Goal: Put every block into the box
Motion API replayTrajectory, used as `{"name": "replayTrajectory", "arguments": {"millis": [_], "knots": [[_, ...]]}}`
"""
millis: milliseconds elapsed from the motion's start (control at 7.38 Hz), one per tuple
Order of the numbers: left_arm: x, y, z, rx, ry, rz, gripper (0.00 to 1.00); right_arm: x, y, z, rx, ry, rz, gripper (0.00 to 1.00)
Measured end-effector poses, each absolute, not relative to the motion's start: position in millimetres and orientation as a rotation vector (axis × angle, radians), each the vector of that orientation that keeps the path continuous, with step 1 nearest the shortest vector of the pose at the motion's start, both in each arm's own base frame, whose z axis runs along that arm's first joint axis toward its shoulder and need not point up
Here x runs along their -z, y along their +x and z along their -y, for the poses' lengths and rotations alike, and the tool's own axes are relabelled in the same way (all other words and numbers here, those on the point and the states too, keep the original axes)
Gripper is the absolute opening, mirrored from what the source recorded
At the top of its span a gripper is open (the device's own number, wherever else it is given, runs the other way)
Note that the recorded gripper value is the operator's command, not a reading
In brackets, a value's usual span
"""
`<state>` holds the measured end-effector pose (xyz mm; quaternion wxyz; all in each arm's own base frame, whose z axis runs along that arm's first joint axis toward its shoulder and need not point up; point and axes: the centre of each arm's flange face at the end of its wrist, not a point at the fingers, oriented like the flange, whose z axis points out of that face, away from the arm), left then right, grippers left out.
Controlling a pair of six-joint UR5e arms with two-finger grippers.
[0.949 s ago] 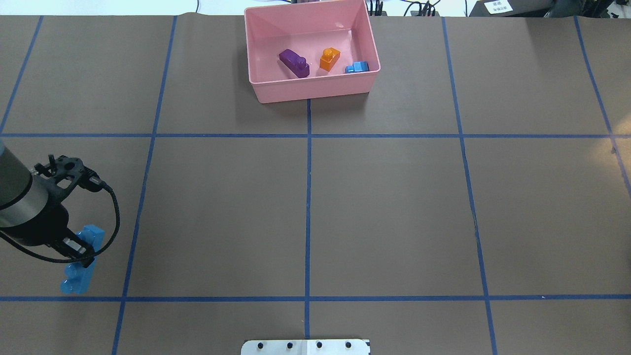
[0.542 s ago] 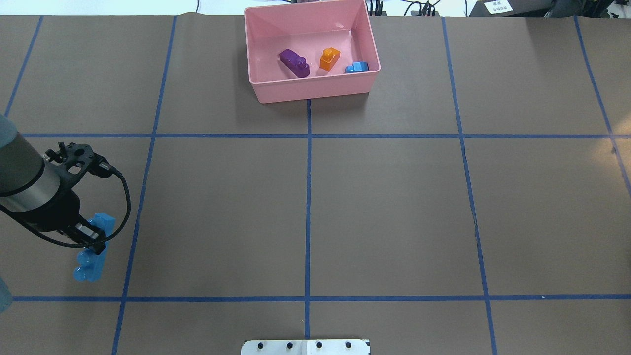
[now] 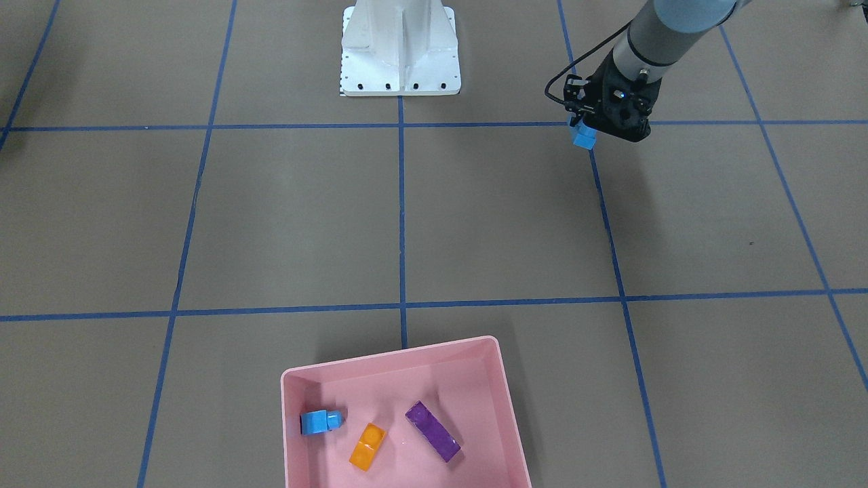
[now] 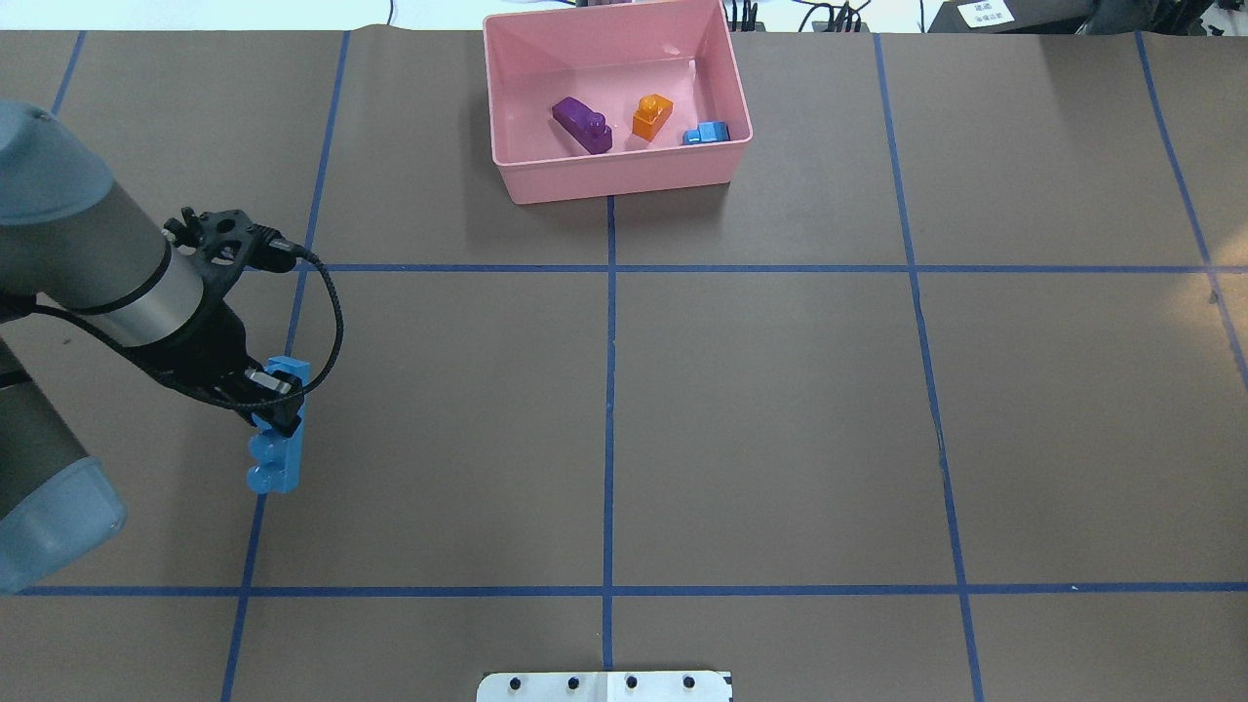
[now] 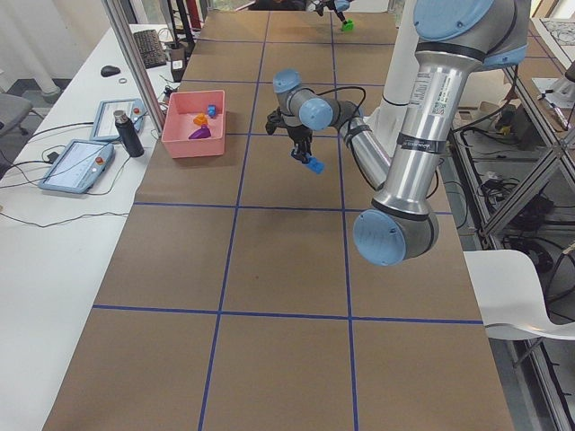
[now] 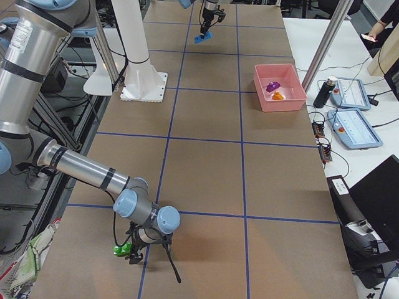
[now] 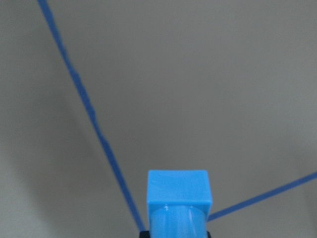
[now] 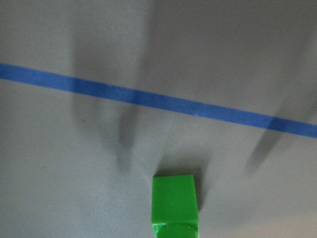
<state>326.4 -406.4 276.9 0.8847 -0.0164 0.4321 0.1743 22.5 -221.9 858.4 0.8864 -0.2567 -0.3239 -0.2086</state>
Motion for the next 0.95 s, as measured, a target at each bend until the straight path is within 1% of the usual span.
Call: {"name": "replayTrajectory", "arguments": {"millis": [136,271,407,542,678,949], "knots": [[-257,330,426,-0.33,-0.02,-0.919,0.0,-863,23,217,0.431,-0.546,0.674,0.98],[-246,330,441,-0.307,-0.008,-0.927,0.0,-867,24,214,0.428,-0.556,0.674,0.85],[-241,328,451,-0.293,0.001,-0.931,0.0,-869,24,213,0.426,-0.561,0.675,0.76],[-234,328,460,-0.282,0.012,-0.936,0.0,-871,24,212,0.423,-0.564,0.678,0.7],[-221,325,478,-0.262,0.031,-0.942,0.0,-872,23,213,0.419,-0.567,0.681,0.69],[-193,321,516,-0.22,0.068,-0.954,0.0,-874,23,214,0.412,-0.57,0.688,0.51]]}}
